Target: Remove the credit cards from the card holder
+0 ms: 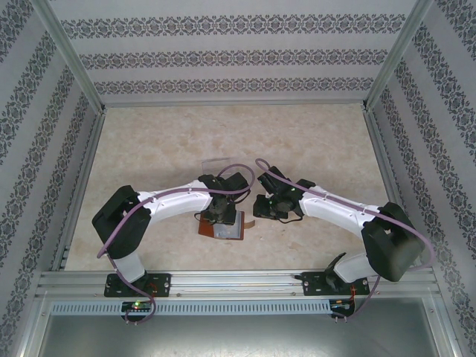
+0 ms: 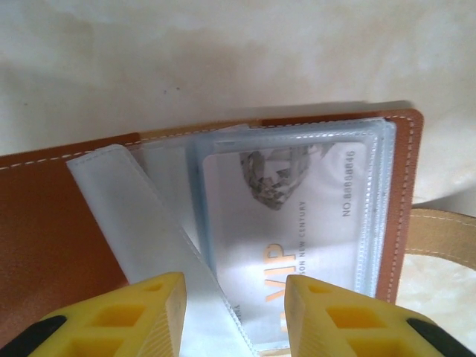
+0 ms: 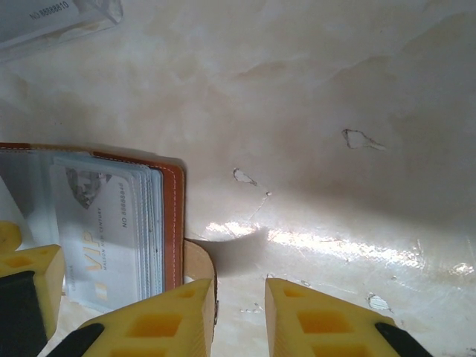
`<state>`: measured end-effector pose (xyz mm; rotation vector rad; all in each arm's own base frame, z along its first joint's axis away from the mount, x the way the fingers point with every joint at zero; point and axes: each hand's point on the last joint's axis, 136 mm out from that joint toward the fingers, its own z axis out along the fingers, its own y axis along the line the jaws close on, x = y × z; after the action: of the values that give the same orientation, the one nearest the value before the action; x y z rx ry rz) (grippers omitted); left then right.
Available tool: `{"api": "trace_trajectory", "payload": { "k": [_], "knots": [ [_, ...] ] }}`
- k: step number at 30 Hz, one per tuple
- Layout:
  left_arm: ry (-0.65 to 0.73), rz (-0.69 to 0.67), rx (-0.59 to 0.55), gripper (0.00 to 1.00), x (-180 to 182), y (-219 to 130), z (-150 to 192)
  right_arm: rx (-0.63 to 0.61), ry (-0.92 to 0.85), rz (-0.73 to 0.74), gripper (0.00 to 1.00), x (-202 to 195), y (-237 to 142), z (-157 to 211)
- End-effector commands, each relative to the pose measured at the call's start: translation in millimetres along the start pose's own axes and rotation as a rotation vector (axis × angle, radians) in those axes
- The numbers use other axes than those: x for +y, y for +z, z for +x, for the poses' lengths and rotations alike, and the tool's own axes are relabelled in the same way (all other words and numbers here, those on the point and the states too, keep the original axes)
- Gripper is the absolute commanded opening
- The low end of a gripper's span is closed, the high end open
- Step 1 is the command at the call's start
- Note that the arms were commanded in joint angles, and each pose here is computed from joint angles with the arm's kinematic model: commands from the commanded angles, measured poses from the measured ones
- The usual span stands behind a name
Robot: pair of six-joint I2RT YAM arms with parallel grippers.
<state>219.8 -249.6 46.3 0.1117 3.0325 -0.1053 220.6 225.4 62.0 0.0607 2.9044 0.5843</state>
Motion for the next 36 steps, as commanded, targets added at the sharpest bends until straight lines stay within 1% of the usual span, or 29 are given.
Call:
{"api": "trace_trajectory", "payload": {
  "k": [1, 10, 17, 23, 26, 29, 36],
  "knots": [
    [0.037, -0.072, 0.020, 0.41, 12.4, -5.3, 8.6, -0.008, -0.013, -0.010, 0.27, 5.5, -2.0, -7.0],
    [0.046, -0.113, 0.011, 0.40, 23.5, -12.9, 10.4, -0.006, -0.021, -0.014, 0.27, 9.5, -1.0, -8.9],
    [0.049, -0.164, 0.015, 0.35, 38.1, -12.3, 16.2, 0.000, -0.032, -0.028, 0.27, 18.6, 0.5, -9.7],
    [0.051, -0.188, 0.018, 0.29, 46.6, -10.2, 20.8, 0.031, -0.054, -0.068, 0.27, 34.9, 5.8, -3.7],
    [0.051, -0.197, 0.030, 0.23, 50.1, -6.5, 24.1, 0.053, -0.060, -0.091, 0.28, 42.3, 10.2, 1.5],
    [0.052, -0.192, 0.044, 0.18, 51.6, -0.6, 28.7, 0.088, -0.063, -0.120, 0.28, 49.3, 16.1, 8.7],
    [0.035, -0.113, 0.086, 0.15, 41.6, 12.8, 40.2, 0.145, -0.058, -0.086, 0.29, 38.4, 30.2, 25.8]
  ]
}}
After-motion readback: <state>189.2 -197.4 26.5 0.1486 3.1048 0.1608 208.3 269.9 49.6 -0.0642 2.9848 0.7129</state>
